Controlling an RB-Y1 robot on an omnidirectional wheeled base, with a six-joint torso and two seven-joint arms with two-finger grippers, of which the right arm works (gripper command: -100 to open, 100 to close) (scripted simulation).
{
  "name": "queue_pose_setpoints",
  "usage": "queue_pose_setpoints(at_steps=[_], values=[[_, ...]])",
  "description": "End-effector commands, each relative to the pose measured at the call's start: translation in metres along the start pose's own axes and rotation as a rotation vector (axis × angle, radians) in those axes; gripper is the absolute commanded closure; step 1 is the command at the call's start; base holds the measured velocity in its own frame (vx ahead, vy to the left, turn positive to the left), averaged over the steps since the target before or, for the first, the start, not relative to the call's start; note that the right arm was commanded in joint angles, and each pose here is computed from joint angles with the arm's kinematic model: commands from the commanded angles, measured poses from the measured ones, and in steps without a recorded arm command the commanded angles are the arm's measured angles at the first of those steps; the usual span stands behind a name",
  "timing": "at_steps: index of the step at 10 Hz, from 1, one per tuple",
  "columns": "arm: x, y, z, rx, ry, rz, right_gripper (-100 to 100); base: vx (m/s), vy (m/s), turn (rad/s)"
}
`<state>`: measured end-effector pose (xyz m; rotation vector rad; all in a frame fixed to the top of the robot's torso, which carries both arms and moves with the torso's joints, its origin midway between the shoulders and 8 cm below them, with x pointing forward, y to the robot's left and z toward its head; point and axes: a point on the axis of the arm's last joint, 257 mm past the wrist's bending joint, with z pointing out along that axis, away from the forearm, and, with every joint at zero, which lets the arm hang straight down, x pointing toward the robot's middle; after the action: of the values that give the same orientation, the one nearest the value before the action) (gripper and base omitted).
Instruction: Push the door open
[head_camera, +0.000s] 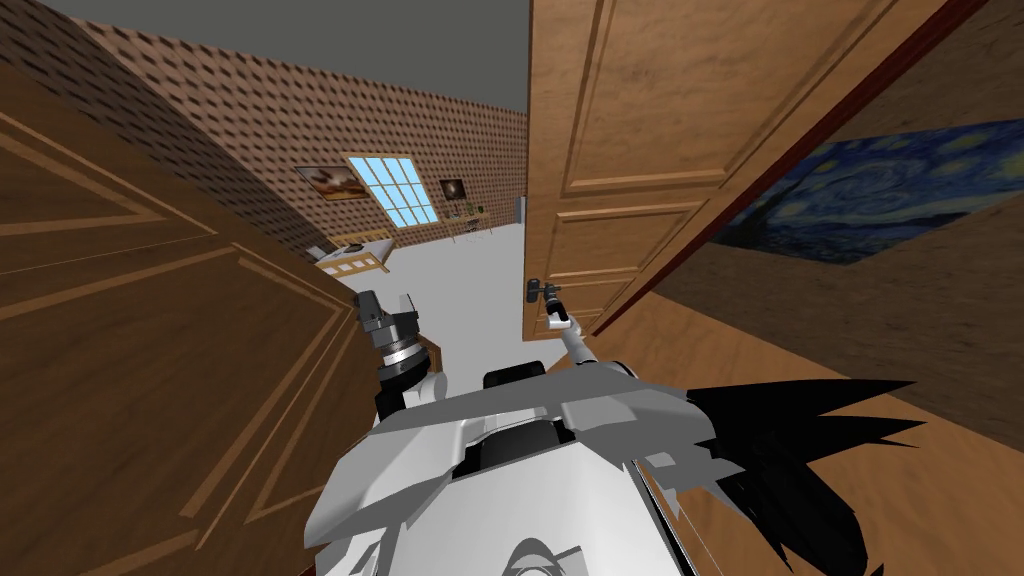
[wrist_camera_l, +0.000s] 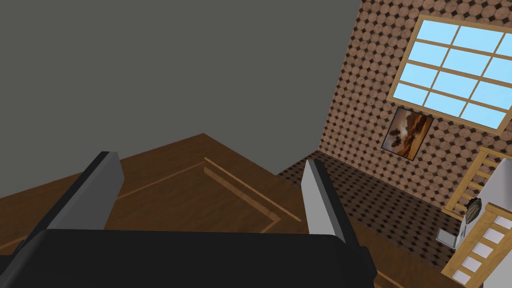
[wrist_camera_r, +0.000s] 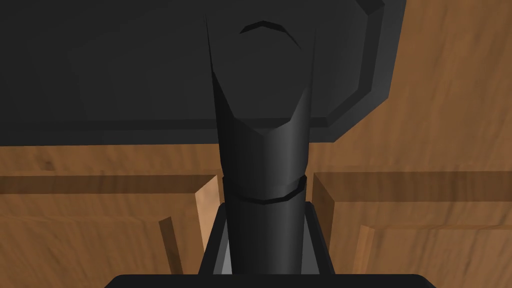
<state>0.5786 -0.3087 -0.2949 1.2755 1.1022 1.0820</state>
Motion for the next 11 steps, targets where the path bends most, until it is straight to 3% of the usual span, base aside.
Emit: queue_pose_setpoints(at_steps=[1, 5, 11], values=[[0.001, 0.003, 0.0006, -0.006, -0.005, 0.009, 100, 0.137, 0.086, -0.058], [-0.029, 0.004, 0.0004, -0.007, -0.046, -0.008, 100, 0.126, 0.037, -0.042], [-0.074, 0.006, -0.0020, -0.011, -0.119, -0.020, 100, 0.198, 0.052, -0.047]])
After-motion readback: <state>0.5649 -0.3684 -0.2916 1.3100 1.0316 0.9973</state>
